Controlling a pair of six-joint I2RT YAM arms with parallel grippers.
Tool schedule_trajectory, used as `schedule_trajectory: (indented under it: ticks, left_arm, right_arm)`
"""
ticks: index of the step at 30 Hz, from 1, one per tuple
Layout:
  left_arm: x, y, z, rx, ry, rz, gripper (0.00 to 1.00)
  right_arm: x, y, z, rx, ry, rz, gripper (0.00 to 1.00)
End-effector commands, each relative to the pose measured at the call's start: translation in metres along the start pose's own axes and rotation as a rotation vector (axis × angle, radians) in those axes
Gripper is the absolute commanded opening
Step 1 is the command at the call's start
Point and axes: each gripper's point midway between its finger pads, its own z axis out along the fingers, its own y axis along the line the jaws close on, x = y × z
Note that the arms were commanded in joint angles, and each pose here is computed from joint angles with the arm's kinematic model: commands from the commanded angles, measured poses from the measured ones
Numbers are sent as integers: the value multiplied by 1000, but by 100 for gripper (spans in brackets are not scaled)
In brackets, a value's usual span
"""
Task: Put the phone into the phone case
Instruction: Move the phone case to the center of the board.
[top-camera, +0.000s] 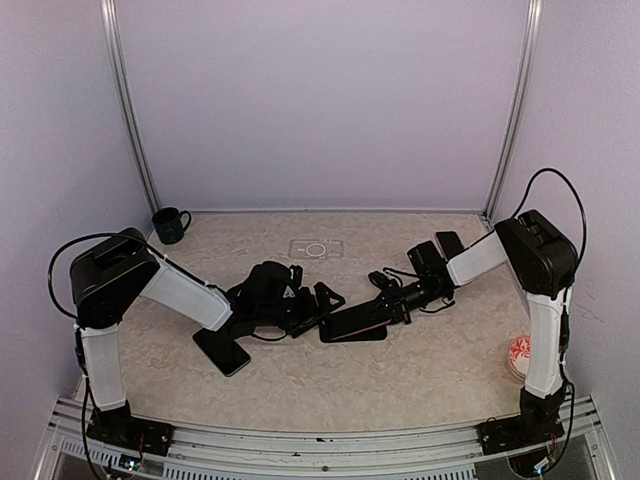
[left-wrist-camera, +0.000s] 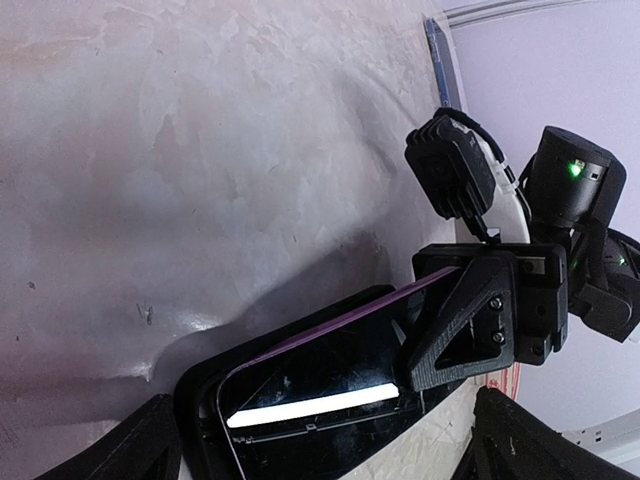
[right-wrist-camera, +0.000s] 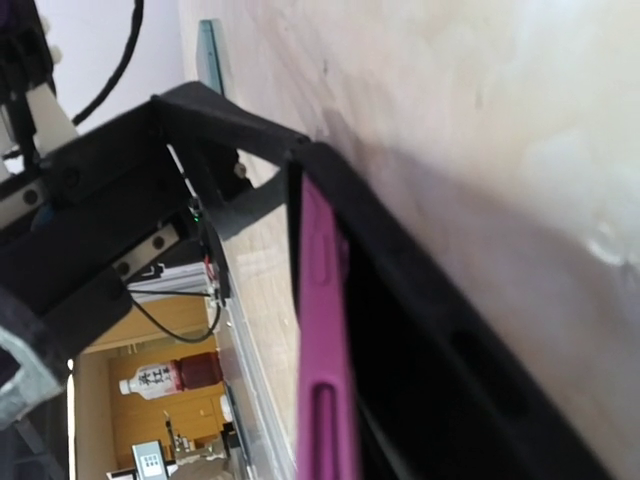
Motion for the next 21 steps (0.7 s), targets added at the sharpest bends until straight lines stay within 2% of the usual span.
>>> schedule_trajectory:
  ticks: [1,21]
  left_arm:
    - [22,-31,0,84,61,6,99]
    - [36,-33,-1,103,85,-6,99]
  right_arm:
    - [-2,-6,12,25,-34,6,0]
    - [0,-8,28,6,-40,20,0]
